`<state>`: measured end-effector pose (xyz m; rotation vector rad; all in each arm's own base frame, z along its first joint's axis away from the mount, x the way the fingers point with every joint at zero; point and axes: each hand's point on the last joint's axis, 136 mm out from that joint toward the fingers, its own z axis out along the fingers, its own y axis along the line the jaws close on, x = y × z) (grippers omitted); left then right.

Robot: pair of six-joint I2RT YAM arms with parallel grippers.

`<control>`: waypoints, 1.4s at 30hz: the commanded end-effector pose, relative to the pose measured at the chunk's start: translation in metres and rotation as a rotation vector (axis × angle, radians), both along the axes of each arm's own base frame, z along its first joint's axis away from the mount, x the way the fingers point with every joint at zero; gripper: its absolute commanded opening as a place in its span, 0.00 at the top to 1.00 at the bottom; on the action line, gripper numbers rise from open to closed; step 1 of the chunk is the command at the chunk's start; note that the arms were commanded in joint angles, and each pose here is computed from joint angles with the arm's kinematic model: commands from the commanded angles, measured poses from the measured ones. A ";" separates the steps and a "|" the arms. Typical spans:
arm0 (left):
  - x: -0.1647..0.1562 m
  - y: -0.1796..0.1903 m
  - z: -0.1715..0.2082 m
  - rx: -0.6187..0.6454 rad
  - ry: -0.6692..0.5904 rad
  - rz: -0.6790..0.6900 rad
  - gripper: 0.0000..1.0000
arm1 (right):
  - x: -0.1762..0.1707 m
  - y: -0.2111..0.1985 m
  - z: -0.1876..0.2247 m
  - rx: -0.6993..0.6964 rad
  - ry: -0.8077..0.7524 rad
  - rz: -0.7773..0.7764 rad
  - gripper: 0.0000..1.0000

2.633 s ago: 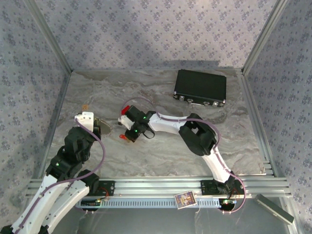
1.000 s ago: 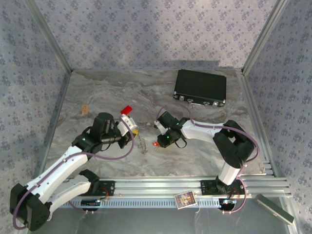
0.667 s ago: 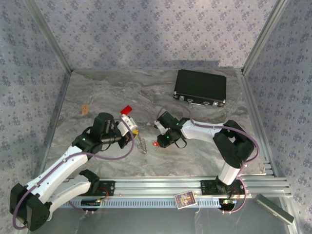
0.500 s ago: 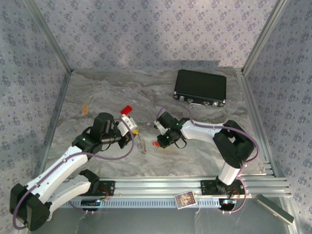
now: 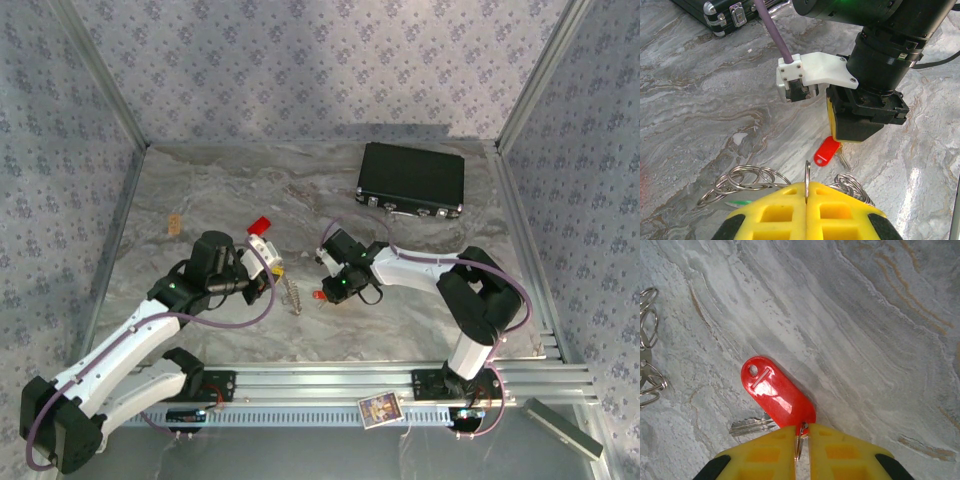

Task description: Put the keys on the keyring

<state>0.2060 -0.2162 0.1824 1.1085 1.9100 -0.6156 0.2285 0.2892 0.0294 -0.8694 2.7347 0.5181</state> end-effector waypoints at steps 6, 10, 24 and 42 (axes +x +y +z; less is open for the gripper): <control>0.004 -0.007 0.020 -0.028 -0.052 -0.021 1.00 | -0.011 -0.003 -0.007 -0.034 0.043 0.002 0.84; 0.004 -0.007 0.021 -0.028 -0.053 -0.022 1.00 | -0.012 -0.004 -0.007 -0.044 0.039 0.006 0.83; 0.004 -0.007 0.020 -0.025 -0.053 -0.018 1.00 | -0.012 -0.006 -0.008 -0.067 0.024 0.006 0.88; 0.003 -0.009 0.021 -0.064 -0.027 0.009 1.00 | 0.007 0.000 0.063 0.039 -0.345 0.105 1.00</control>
